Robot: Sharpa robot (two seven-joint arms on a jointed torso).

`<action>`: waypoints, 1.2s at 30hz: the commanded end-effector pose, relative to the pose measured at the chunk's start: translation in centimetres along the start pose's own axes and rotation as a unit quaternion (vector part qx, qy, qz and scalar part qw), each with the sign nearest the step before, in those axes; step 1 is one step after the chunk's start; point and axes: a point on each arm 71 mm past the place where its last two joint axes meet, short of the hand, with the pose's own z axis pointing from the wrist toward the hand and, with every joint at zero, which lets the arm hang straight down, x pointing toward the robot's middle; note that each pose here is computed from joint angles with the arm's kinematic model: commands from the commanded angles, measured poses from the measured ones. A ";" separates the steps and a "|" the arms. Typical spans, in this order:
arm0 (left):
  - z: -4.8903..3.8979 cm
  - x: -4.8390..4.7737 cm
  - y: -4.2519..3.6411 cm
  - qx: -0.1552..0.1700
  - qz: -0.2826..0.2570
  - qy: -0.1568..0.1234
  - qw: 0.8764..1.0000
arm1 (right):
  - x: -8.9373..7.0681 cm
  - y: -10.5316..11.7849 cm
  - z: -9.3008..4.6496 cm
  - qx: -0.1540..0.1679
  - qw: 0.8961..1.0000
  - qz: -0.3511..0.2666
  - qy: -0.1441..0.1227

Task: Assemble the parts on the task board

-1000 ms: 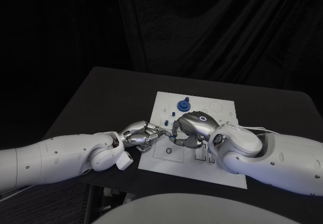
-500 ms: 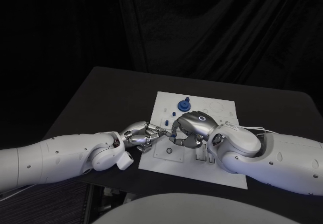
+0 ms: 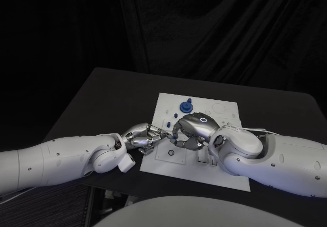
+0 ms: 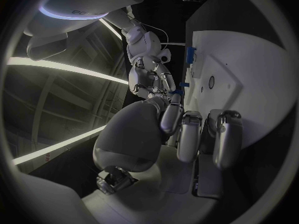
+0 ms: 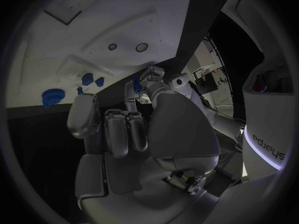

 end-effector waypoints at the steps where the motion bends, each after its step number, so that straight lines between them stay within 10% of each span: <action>1: 0.24 0.60 0.05 0.000 -0.007 0.015 1.000 | -0.2 0.3 0.1 -0.004 1.000 0.002 -0.010; 36: -0.47 -0.40 0.04 0.007 0.006 -0.015 1.000 | 0.7 -2.7 -1.2 0.028 1.000 -0.005 0.006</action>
